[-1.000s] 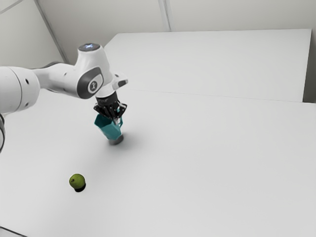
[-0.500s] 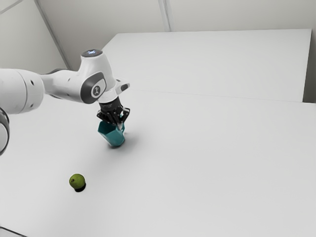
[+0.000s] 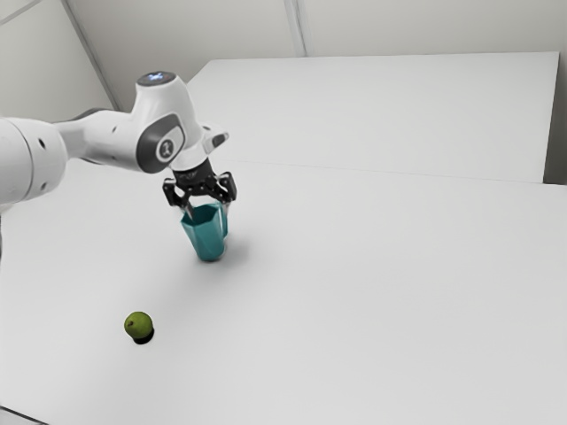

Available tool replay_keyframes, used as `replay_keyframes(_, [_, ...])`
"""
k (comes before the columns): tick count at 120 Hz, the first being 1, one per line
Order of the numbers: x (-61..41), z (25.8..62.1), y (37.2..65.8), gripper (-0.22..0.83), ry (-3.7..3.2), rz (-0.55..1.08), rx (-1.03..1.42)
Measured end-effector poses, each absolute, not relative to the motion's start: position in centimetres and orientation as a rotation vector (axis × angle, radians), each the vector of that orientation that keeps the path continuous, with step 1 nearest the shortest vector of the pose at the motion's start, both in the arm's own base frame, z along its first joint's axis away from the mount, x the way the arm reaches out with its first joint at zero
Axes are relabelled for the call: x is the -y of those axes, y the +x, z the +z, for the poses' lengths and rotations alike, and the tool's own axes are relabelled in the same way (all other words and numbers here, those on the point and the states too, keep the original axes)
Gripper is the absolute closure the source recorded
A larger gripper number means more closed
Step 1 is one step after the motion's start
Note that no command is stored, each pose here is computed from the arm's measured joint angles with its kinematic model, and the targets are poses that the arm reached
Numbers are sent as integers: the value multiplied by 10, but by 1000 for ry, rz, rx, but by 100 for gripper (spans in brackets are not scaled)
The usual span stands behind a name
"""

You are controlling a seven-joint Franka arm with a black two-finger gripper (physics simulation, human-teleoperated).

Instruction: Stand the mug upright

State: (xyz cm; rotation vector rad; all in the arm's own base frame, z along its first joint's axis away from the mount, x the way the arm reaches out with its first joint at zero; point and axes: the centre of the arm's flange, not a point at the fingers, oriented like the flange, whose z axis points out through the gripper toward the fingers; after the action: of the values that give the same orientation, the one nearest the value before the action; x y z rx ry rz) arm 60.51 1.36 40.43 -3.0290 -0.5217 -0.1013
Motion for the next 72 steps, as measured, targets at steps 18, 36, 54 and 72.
replay_keyframes(18, [6, 435, 598, 6, -3026, -127, 483])
replay_keyframes(36, [13, 466, 595, 3, -3022, -133, 450])
replay_keyframes(54, [28, 502, 590, 1, -3020, -152, 379])
replay_keyframes(72, [42, 540, 576, 1, -3001, -174, 308])
